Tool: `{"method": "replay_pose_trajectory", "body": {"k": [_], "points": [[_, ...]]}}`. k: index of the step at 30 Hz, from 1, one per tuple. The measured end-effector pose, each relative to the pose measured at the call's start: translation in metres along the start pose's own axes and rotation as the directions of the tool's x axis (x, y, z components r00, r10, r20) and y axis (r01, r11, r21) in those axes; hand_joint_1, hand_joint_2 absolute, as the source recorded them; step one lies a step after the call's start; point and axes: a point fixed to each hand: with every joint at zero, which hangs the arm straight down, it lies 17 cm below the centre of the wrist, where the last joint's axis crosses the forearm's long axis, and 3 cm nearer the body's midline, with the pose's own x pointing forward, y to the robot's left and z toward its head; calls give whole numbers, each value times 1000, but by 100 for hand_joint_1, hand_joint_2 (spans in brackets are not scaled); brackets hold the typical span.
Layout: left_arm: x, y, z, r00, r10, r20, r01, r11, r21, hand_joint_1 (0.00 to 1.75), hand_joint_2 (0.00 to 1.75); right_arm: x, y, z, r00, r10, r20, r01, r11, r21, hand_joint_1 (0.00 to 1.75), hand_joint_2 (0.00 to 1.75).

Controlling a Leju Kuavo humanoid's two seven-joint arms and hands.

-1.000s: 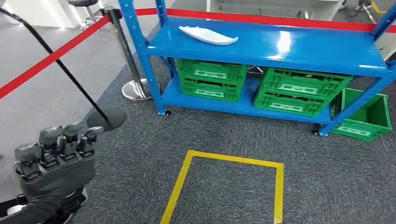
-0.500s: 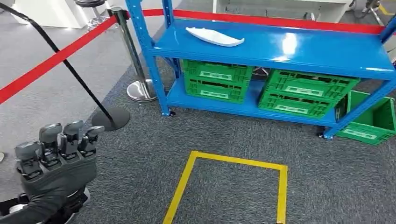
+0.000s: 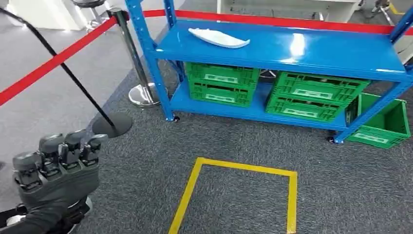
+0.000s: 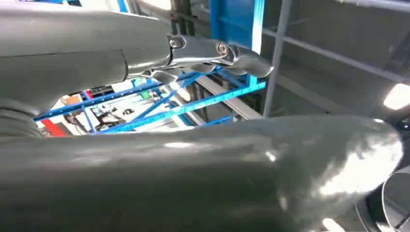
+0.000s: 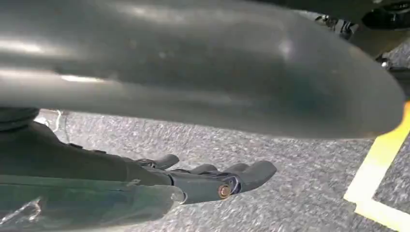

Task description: Take the parts from the cabinet and place them on the table.

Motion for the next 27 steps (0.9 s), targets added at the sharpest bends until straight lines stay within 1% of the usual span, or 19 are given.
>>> {"method": "replay_pose_trajectory", "body": {"k": [27], "points": [[0,-1,0,999,-39,1,39,999,-3,0,0,-1,0,0,1000,4,-6,-4,1000,-2,0,0]]}}
